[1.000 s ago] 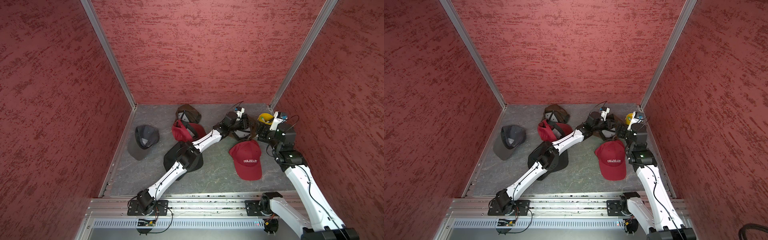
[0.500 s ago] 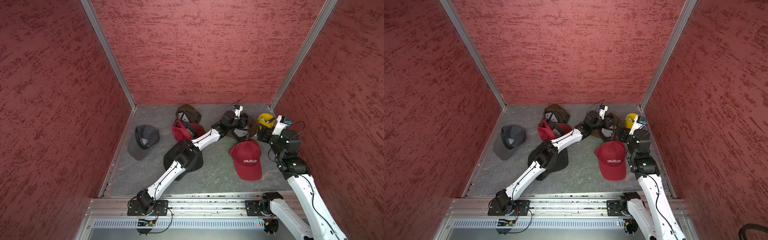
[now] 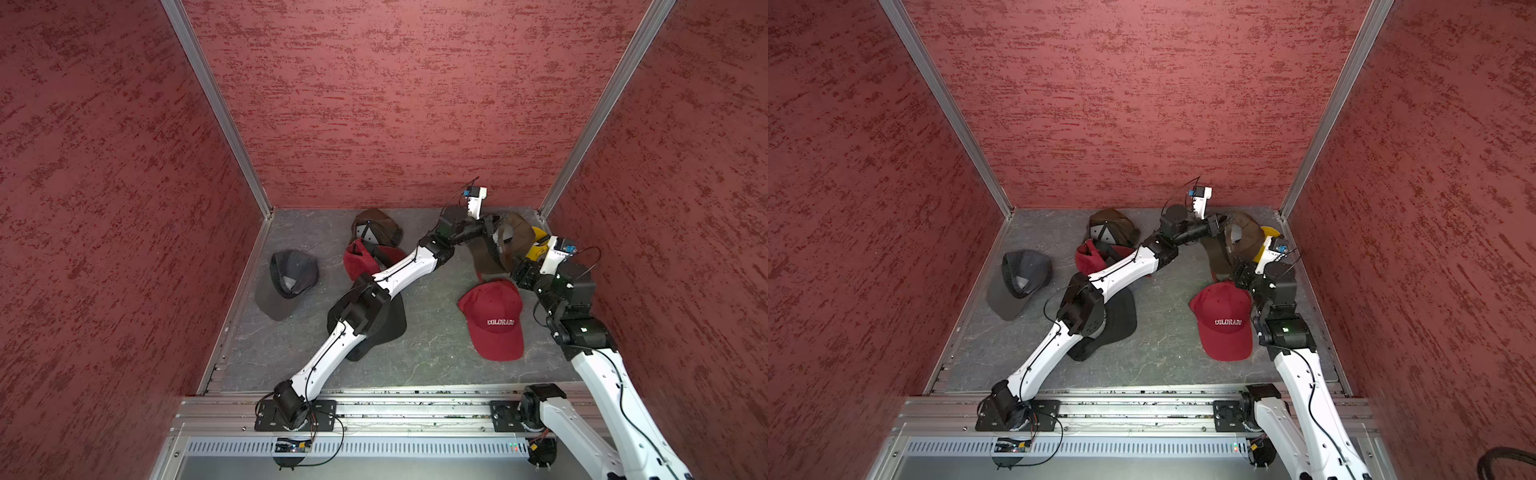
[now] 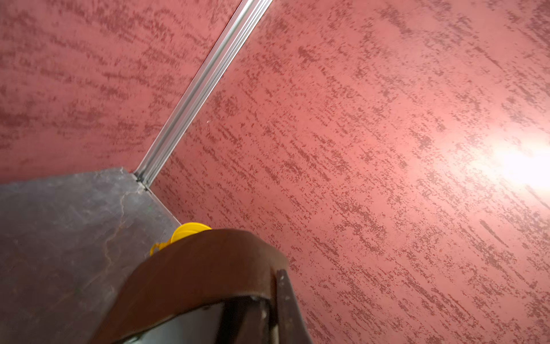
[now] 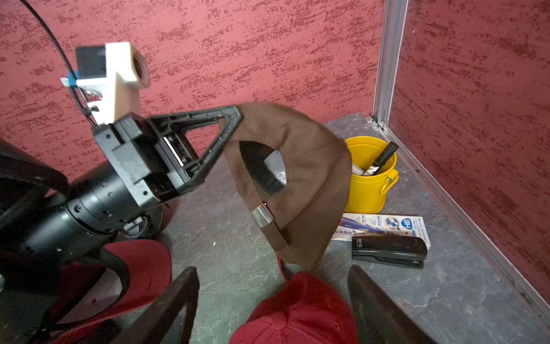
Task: Open the adjustable buckle of the baseball cap
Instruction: Pick up the baseball cap from the center of the board.
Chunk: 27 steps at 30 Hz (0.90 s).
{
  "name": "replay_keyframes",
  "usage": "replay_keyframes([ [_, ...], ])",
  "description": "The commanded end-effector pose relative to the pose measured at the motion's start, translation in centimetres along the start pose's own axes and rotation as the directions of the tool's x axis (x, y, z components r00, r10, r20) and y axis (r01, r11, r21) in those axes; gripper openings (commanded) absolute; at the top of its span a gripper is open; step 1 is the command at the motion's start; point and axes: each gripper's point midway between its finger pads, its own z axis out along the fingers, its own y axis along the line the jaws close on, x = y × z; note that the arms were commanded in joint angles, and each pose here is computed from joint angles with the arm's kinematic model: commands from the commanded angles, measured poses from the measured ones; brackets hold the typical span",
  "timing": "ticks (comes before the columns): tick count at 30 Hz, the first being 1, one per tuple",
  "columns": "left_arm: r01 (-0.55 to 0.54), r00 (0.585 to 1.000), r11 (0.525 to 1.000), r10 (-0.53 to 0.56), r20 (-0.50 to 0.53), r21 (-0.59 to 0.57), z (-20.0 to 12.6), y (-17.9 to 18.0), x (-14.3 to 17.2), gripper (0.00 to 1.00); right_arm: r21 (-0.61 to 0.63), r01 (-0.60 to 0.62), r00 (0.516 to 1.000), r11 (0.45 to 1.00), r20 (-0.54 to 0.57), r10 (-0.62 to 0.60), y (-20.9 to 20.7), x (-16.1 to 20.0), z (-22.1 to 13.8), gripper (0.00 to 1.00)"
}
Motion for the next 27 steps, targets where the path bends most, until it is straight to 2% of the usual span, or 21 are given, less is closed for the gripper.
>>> replay_keyframes([
  [1, -0.106, 0.992, 0.994, 0.104, 0.068, 0.029, -0.7, -3.5, -3.3, 0.02, -0.028, 0.000, 1.000, 1.000, 0.024, 0.001, 0.3, -0.3, -0.3, 0.79],
  [7, -0.156, 0.980, 0.986, 0.161, 0.118, -0.050, -2.9, -4.8, -6.0, 0.03, -0.060, 0.022, 0.998, 0.998, 0.063, -0.019, 0.8, -0.6, -0.8, 0.79],
  [12, -0.217, 0.954, 0.973, 0.229, 0.193, -0.081, -6.1, -8.2, -8.8, 0.04, -0.100, 0.042, 0.998, 0.994, 0.058, -0.036, 1.4, -0.2, -0.8, 0.79],
  [15, -0.245, 0.940, 0.963, 0.265, 0.213, -0.116, -8.0, -9.8, -10.0, 0.04, -0.168, 0.058, 0.997, 0.984, 0.066, -0.048, 2.6, -0.2, -0.9, 0.78],
  [19, -0.240, 0.930, 0.958, 0.274, 0.246, -0.157, -10.6, -11.3, -11.3, 0.04, -0.364, 0.121, 0.990, 0.923, 0.106, -0.089, 6.0, -0.2, -1.6, 0.72],
  [21, -0.232, 0.927, 0.952, 0.279, 0.252, -0.198, -11.8, -11.7, -11.8, 0.03, -0.432, 0.148, 0.982, 0.889, 0.171, -0.080, 7.2, -0.5, -2.3, 0.72],
  [24, -0.210, 0.918, 0.934, 0.290, 0.270, -0.288, -13.6, -12.2, -12.6, 0.03, -0.479, 0.207, 0.955, 0.853, 0.290, -0.069, 8.0, -0.8, -3.7, 0.72],
  [27, -0.188, 0.915, 0.914, 0.296, 0.273, -0.360, -15.1, -12.8, -13.1, 0.03, -0.489, 0.264, 0.936, 0.831, 0.338, -0.098, 8.6, -0.5, -4.1, 0.73],
])
